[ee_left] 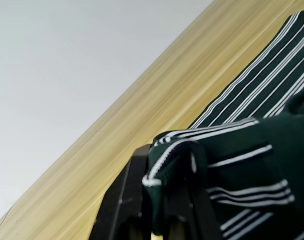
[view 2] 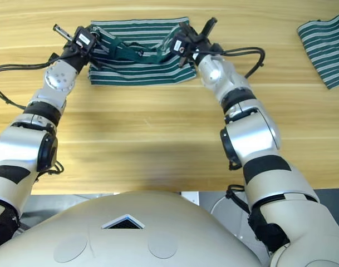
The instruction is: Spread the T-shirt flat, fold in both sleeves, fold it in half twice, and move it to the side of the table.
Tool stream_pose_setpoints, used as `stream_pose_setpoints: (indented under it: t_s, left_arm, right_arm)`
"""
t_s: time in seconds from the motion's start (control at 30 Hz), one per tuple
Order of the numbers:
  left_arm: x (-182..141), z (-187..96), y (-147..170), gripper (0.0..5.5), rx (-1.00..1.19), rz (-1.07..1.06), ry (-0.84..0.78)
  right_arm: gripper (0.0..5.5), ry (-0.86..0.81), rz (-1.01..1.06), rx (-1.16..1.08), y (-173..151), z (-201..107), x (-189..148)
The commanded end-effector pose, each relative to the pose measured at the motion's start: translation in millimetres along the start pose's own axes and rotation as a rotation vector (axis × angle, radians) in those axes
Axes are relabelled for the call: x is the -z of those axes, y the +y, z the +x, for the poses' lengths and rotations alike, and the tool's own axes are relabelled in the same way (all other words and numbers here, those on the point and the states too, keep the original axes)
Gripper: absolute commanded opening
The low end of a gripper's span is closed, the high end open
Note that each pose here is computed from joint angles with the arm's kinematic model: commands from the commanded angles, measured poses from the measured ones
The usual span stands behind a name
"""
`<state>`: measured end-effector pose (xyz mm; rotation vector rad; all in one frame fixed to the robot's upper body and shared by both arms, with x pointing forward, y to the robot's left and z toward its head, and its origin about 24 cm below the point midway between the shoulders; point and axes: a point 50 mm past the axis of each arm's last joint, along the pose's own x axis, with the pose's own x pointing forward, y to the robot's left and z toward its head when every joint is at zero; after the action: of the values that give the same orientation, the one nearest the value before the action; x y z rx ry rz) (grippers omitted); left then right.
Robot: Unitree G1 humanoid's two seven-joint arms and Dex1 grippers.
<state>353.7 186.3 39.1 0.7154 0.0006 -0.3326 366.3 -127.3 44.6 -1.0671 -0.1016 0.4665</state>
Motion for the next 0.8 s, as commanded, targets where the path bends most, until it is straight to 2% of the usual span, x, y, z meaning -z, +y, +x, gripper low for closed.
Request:
stream_pose_setpoints:
  t_s: [0.03,0.17,0.2,0.27,0.47,0.63,0.8]
  left_arm:
    - [-9,10,9,0.06,-0.051,-0.007,0.018]
    - [-11,15,14,0.06,-0.09,-0.048,0.063]
    - [-10,16,16,0.06,-0.104,-0.071,0.084]
    - [-7,17,15,0.51,-0.117,-0.11,0.132]
    - [-7,23,9,1.3,-0.108,-0.136,0.227]
    - [-9,26,5,1.98,-0.087,-0.154,0.248]
    - [-14,28,19,2.68,-0.175,-0.202,0.243]
  right_arm:
    - [0.0,0.031,0.004,0.075,-21,11,-8]
    - [0.0,0.065,-0.007,0.091,-27,16,-11]
    - [0.27,0.07,-0.01,0.095,-29,18,-13]
    - [0.62,0.087,-0.009,0.099,-32,21,-16]
    - [1.49,0.143,0.014,0.115,-35,27,-21]
    - [2.25,0.156,0.025,0.099,-28,31,-29]
    - [3.04,0.181,0.066,0.129,-29,32,-29]
